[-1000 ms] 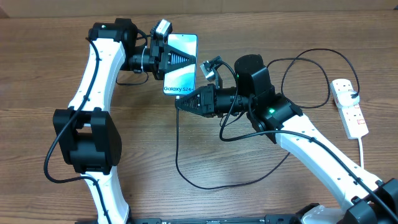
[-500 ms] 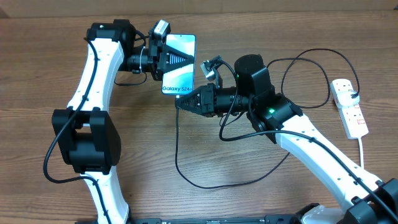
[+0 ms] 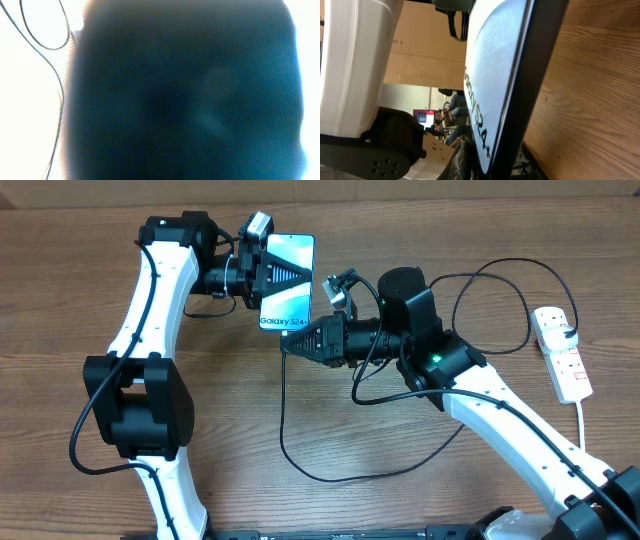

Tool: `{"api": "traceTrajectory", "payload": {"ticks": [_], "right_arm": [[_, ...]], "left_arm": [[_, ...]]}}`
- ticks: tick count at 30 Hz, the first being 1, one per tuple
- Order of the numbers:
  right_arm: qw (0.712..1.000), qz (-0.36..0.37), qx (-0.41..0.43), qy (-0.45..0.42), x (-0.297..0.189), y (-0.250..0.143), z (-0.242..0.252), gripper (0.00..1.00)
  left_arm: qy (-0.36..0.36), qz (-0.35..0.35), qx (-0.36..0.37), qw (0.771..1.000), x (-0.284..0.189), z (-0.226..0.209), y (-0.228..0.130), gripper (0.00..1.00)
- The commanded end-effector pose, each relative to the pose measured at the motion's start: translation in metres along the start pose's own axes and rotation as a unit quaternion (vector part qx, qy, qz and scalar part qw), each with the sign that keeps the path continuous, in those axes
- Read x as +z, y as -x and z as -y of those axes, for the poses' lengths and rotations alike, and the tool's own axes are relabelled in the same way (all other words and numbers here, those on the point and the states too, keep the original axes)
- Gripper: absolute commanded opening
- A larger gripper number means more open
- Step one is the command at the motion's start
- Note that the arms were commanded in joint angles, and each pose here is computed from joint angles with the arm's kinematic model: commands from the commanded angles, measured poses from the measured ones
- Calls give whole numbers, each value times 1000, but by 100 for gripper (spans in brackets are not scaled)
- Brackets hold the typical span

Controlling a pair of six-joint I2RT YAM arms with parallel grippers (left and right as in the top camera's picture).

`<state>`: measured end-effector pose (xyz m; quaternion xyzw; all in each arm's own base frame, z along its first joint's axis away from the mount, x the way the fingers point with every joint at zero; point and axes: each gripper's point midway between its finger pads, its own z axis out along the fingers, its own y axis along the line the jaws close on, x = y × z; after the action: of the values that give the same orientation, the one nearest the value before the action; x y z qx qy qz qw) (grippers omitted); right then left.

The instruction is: Plug charger to phone and switch on socket

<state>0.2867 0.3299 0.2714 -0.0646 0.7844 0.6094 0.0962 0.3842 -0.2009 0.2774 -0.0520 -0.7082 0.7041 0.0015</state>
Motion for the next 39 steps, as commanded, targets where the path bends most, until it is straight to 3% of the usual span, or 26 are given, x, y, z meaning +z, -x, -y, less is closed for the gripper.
{"api": "traceTrajectory", "payload": {"ticks": [1,7,12,18,21,25,28,39], "right_arm": [[993,115,-22,-34,-19,52,4,4],[991,122,-18,-42,-20,54,8,4],[994,75,-34,-78,-19,33,29,4],[981,-4,-37,-193,-38,-8,91,4],[956,-6,-11,-295,-67,-17,132,4],[865,38,15,-500,-138,-14,192,4],[811,58,16,-582,-172,-12,213,4],[772,31,34,-634,-175,-35,283,4]], "left_arm": [[-12,-30,27,999,25,20,-17,4],[-13,-34,27,999,28,20,-19,4],[-5,-19,62,998,15,16,-8,4],[103,9,49,993,-19,-21,9,4],[166,19,26,986,-36,-42,11,4],[195,26,18,980,-46,-52,13,4],[198,27,23,979,-47,-52,14,4],[233,29,6,972,-51,-64,15,4]]}}
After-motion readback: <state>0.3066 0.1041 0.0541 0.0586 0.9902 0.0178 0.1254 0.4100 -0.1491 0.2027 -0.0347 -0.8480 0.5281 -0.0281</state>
